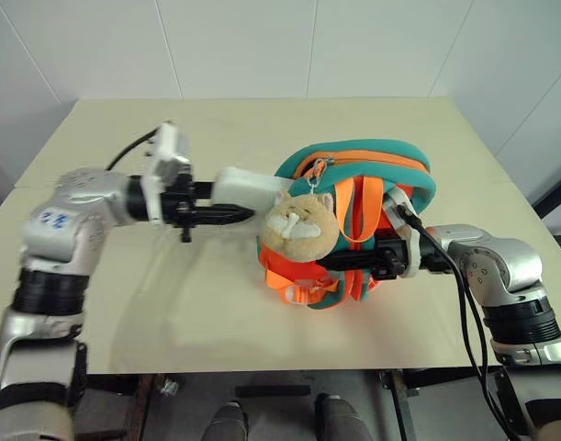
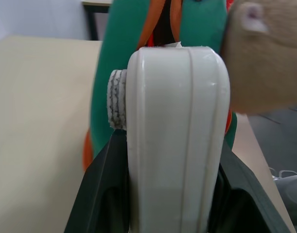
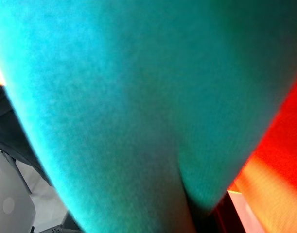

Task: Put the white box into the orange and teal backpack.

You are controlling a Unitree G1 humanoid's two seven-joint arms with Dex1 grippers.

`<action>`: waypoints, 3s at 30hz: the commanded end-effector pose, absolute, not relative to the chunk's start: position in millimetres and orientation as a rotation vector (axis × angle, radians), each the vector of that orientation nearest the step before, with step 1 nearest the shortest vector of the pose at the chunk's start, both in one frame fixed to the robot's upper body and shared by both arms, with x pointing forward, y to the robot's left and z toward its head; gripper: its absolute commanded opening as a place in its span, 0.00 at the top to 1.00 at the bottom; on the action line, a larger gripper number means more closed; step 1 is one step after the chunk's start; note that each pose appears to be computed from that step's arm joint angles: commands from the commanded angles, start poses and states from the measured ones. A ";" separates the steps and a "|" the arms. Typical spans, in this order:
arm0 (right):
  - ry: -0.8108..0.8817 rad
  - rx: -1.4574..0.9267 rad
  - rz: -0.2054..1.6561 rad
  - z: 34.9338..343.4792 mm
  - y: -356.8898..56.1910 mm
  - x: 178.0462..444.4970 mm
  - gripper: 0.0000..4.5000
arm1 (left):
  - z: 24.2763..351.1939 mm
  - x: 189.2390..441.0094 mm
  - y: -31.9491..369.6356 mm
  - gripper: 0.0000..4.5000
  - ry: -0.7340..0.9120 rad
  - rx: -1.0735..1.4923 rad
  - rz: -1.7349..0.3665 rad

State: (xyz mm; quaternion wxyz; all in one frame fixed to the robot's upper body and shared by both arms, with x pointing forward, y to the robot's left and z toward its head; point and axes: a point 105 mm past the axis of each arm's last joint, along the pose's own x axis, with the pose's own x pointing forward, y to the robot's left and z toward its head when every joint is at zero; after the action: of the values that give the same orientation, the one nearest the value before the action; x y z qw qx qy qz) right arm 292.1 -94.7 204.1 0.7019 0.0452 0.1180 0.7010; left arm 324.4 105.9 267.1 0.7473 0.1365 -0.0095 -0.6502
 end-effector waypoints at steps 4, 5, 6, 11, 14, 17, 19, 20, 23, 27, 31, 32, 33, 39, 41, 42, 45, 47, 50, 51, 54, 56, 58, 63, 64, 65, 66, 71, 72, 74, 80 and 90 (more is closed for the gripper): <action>0.237 0.078 1.573 207.1 -89.6 291.9 1.00 | 265.0 337.1 46.1 0.69 -0.052 0.332 -1.536; 0.233 0.078 1.571 207.2 -88.9 291.9 1.00 | 263.4 338.0 36.4 0.69 -0.066 0.326 -1.551; 0.228 0.079 1.571 207.5 -88.3 291.5 1.00 | 260.8 338.1 29.5 0.69 -0.078 0.327 -1.565; 0.219 0.082 1.567 207.4 -87.2 288.2 1.00 | 248.5 343.9 27.4 0.61 -0.073 0.331 -1.530; 0.219 0.083 1.558 206.6 -89.2 287.7 1.00 | 253.6 345.6 40.3 0.43 -0.101 0.319 -1.492; 0.220 0.086 1.549 204.9 -89.7 287.8 1.00 | 262.5 349.4 71.6 0.23 -0.128 0.349 -1.411; 0.221 0.088 1.547 203.6 -88.9 287.6 1.00 | 266.8 346.3 91.4 0.12 -0.121 0.372 -1.393; 0.222 0.089 1.547 202.9 -88.5 287.6 1.00 | 268.7 342.1 100.0 0.06 -0.120 0.388 -1.401; 0.226 0.090 1.547 201.0 -87.7 287.7 1.00 | 275.1 327.9 120.4 0.01 -0.114 0.418 -1.426; 0.240 0.093 1.547 199.2 -89.0 288.4 1.00 | 274.3 307.9 137.9 0.01 -0.081 0.505 -1.444; 0.254 0.091 1.544 196.0 -89.5 290.9 1.00 | 281.2 281.9 128.1 0.01 -0.131 0.463 -1.475; 0.256 0.091 1.544 195.5 -89.1 291.5 1.00 | 283.9 276.8 125.7 0.01 -0.149 0.440 -1.473; 0.257 0.089 1.543 195.2 -88.8 292.1 1.00 | 285.9 271.8 123.7 0.01 -0.162 0.419 -1.473; 0.264 0.090 1.549 194.0 -87.5 294.2 1.00 | 291.2 264.5 105.2 0.01 -0.245 0.328 -1.443; 0.264 0.090 1.553 194.3 -86.3 294.5 1.00 | 290.6 264.1 98.0 0.01 -0.259 0.293 -1.449; 0.263 0.091 1.555 194.5 -85.7 294.7 1.00 | 290.0 264.2 95.5 0.01 -0.263 0.284 -1.449; 0.263 0.089 1.558 194.5 -84.7 294.9 1.00 | 281.8 261.4 88.5 0.01 -0.246 0.282 -1.476; 0.262 0.088 1.557 194.5 -84.4 294.9 1.00 | 278.7 262.9 86.8 0.04 -0.247 0.292 -1.471; 0.261 0.088 1.555 194.3 -84.5 294.6 1.00 | 278.4 265.0 86.5 0.18 -0.257 0.299 -1.463; 0.260 0.088 1.553 194.3 -84.8 294.6 1.00 | 278.9 264.6 86.0 0.25 -0.260 0.299 -1.465; 0.259 0.087 1.548 194.2 -85.4 294.9 1.00 | 279.1 263.5 84.8 0.42 -0.266 0.306 -1.476; 0.256 0.086 1.544 194.3 -85.6 295.1 1.00 | 279.8 262.2 83.9 0.54 -0.271 0.308 -1.488; 0.253 0.085 1.541 194.2 -85.8 295.2 1.00 | 281.1 261.6 84.0 0.65 -0.276 0.318 -1.494; 0.254 0.083 1.537 193.1 -86.4 294.7 1.00 | 293.9 270.5 98.4 0.91 -0.282 0.363 -1.446; 0.254 0.083 1.536 193.0 -86.6 294.4 1.00 | 299.0 275.2 105.5 0.91 -0.283 0.381 -1.416; 0.255 0.083 1.535 192.6 -86.9 294.1 1.00 | 304.8 280.7 115.2 0.91 -0.277 0.397 -1.382; 0.255 0.083 1.534 192.1 -87.3 293.5 1.00 | 309.5 285.4 124.9 0.91 -0.266 0.408 -1.353; 0.253 0.083 1.523 190.9 -88.5 292.7 1.00 | 310.5 307.9 173.0 0.91 -0.162 0.497 -1.207; 0.251 0.083 1.520 190.7 -88.4 292.4 1.00 | 306.0 311.8 181.9 0.91 -0.129 0.514 -1.185; 0.247 0.086 1.516 190.1 -88.4 290.8 1.00 | 289.3 321.0 199.0 0.91 -0.040 0.534 -1.143; 0.229 0.093 1.482 190.5 -91.4 291.0 1.00 | 202.6 340.7 213.3 0.91 0.169 0.426 -1.119; 0.211 0.121 1.456 188.8 -86.6 291.2 1.00 | 109.3 369.5 171.2 0.91 0.192 0.322 -1.093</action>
State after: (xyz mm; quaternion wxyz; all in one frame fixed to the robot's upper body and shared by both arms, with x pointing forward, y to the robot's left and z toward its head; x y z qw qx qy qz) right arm 294.8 -86.2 179.0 0.7407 0.0552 0.1170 0.6592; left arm 368.8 165.0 142.3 0.8291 0.1511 0.0355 -0.5371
